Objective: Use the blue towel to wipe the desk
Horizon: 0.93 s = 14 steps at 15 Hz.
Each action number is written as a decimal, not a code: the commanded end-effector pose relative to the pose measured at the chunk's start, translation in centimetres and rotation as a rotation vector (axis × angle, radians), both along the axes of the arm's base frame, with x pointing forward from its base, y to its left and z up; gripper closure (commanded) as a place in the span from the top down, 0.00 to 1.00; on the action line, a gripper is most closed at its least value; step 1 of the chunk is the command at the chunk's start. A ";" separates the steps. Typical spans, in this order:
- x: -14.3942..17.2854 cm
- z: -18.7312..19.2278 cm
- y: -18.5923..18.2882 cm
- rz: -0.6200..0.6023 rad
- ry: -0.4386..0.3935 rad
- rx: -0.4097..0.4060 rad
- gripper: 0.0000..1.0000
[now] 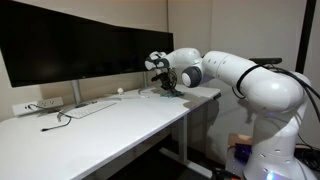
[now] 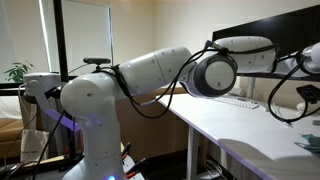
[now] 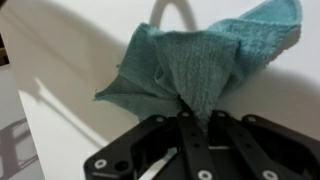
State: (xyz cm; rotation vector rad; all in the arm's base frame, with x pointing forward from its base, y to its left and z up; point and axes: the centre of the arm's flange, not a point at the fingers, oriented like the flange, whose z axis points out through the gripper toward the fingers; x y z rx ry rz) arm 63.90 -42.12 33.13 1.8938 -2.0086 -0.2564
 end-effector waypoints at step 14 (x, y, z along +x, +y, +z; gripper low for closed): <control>3.1 0.1 5.4 0.177 0.023 0.047 0.14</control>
